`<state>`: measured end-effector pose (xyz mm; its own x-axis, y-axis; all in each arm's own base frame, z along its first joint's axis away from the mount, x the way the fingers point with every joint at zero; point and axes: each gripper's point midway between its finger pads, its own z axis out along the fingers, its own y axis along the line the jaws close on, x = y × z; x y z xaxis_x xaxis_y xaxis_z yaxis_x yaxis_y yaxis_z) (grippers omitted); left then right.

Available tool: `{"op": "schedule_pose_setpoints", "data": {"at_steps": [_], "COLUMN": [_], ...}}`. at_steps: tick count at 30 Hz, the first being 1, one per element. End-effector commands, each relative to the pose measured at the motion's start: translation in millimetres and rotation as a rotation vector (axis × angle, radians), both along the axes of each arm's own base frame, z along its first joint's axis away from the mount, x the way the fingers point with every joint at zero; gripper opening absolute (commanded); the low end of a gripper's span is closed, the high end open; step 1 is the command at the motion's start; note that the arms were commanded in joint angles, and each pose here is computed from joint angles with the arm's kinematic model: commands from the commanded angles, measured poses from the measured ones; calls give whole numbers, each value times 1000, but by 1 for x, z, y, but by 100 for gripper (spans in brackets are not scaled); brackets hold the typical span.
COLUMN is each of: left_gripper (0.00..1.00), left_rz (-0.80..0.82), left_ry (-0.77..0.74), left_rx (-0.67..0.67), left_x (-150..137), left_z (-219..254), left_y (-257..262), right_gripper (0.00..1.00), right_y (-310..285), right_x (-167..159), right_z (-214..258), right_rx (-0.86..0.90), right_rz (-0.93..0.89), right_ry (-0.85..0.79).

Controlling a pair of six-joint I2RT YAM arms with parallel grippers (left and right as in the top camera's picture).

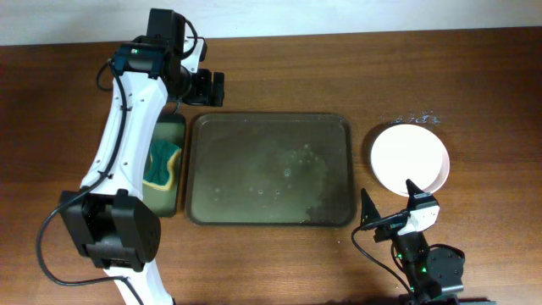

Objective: Clean dirty plates on tray and stack at the side

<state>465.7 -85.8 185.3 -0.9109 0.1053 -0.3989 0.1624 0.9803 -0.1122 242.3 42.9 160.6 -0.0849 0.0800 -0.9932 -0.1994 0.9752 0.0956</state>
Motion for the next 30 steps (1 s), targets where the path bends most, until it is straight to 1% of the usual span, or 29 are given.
{"op": "schedule_pose_setpoints", "data": {"at_steps": [1, 25, 28, 30], "left_gripper": [100, 100, 99, 99], "left_rz": [11, 12, 6, -11], "left_ry": [-20, -21, -42, -76], "left_rx": [-5, -4, -8, -13], "left_x": [0, 0, -2, -7], "left_z": [9, 9, 19, 34], "left_y": [0, 0, -2, -9], "right_gripper": [98, 98, 98, 98], "right_y": [-2, -2, -2, -2], "right_x": [0, 0, 0, 0], "right_z": [-3, -2, -2, -3], "right_rx": [-8, -8, -8, -8], "right_rz": [-13, -13, -13, -13], "right_ry": [0, 0, 0, 0]}}
